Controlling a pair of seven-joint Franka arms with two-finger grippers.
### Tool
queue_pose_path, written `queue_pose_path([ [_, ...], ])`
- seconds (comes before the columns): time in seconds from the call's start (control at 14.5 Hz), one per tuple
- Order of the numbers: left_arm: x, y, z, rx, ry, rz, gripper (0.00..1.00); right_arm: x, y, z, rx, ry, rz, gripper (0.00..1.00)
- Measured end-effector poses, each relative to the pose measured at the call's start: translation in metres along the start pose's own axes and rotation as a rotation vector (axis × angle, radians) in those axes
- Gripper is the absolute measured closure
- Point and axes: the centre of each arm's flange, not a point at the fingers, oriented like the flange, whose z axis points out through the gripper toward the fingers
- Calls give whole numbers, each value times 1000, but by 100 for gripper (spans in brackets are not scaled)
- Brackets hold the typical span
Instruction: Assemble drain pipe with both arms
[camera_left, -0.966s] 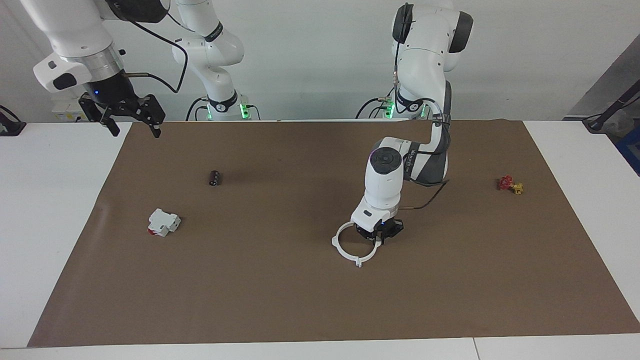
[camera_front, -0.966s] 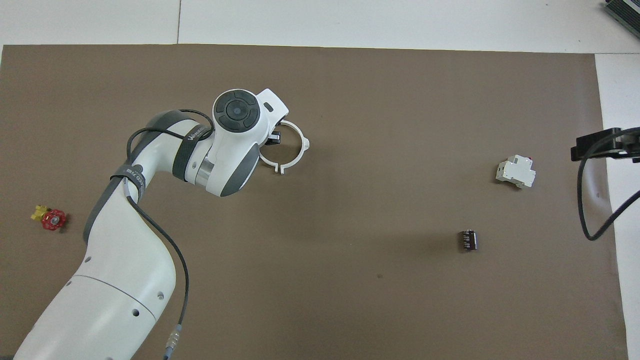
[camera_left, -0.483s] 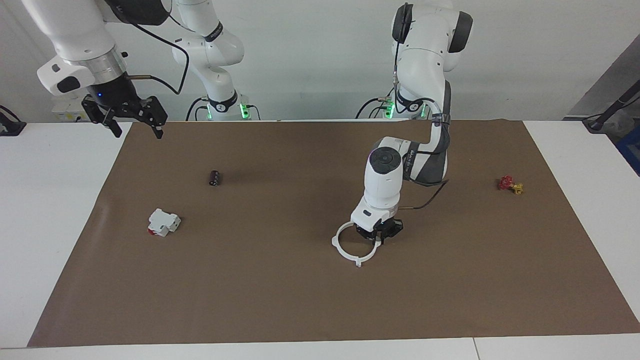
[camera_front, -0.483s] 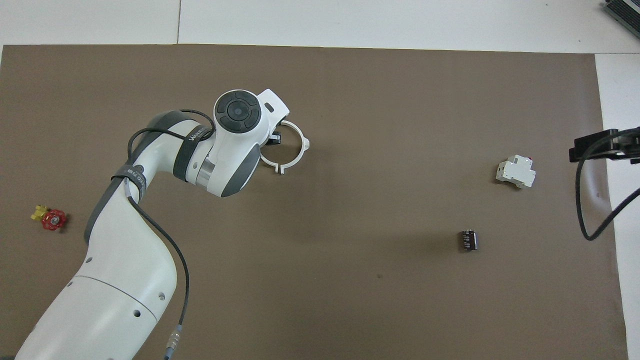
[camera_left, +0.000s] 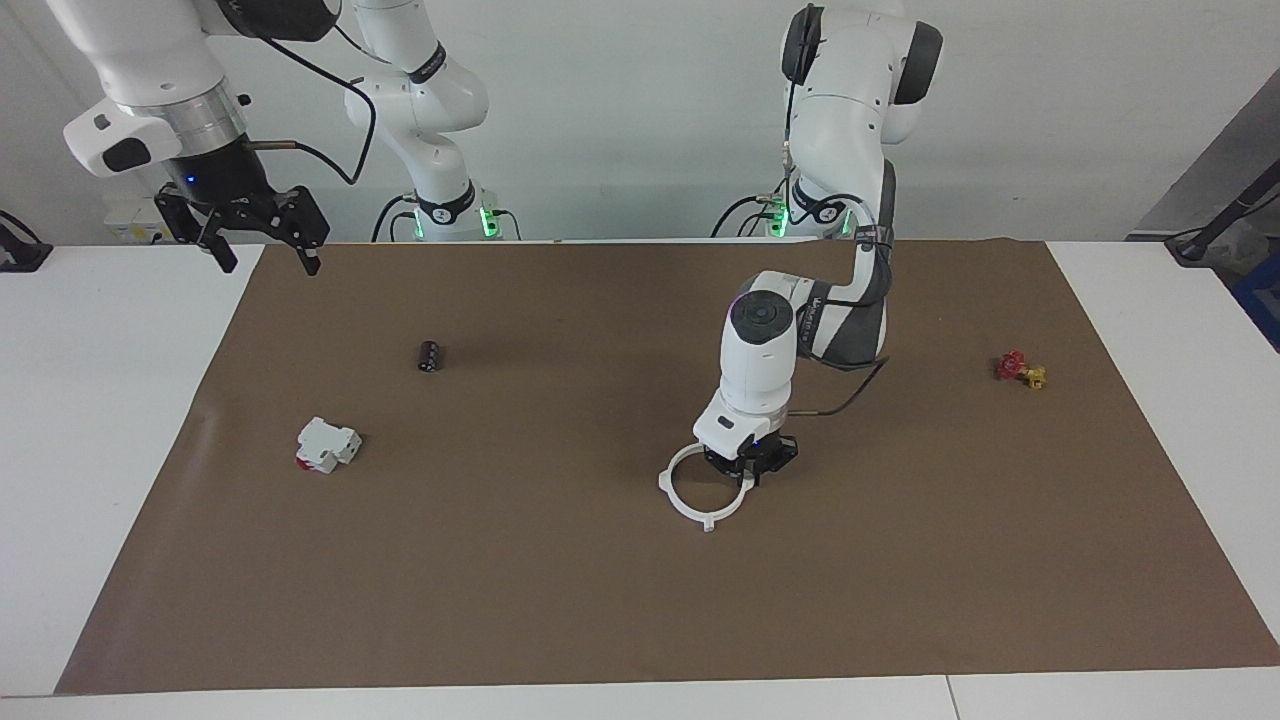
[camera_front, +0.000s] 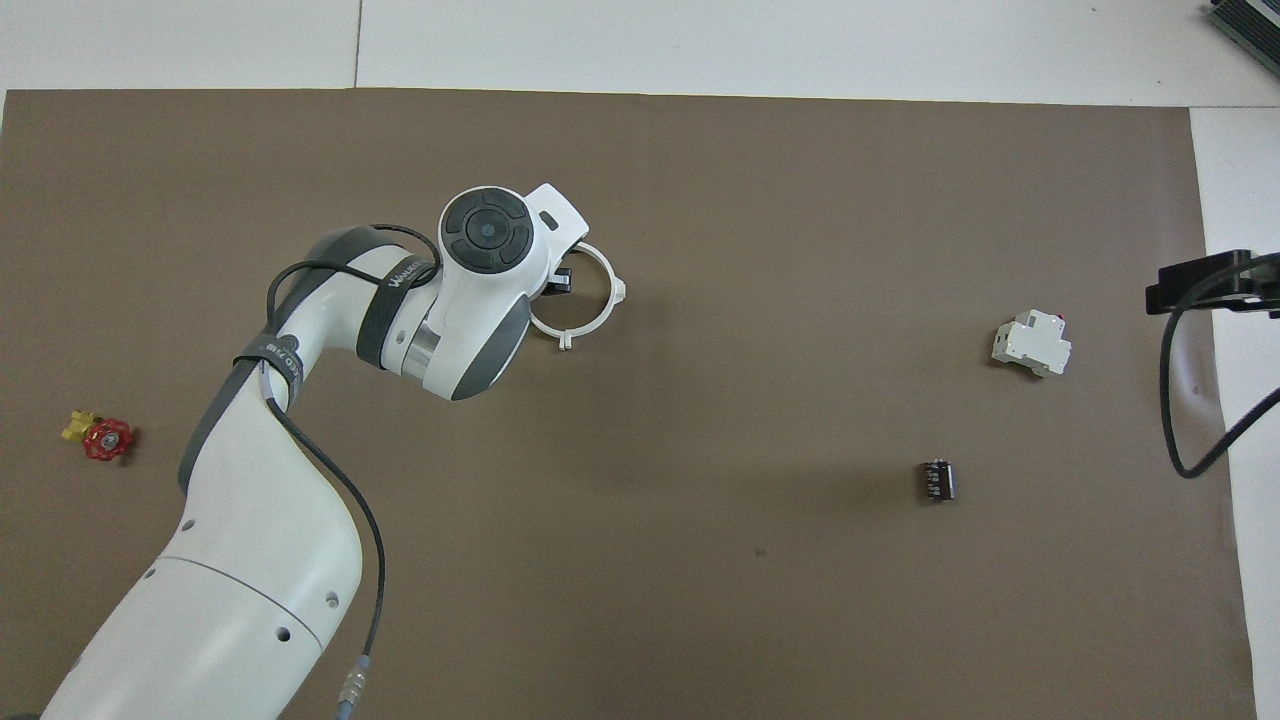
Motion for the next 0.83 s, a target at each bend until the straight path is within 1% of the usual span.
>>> queue_pose_path([
  [0.14, 0, 0, 0, -1, 1, -1, 80, 0, -4, 0, 52, -2, 17, 0],
  [0.21, 0, 0, 0, -2, 2, -1, 80, 0, -4, 0, 60, -2, 21, 0],
  [0.83, -2, 0, 1, -10, 16, 0, 80, -2, -3, 7, 61, -27, 25, 0],
])
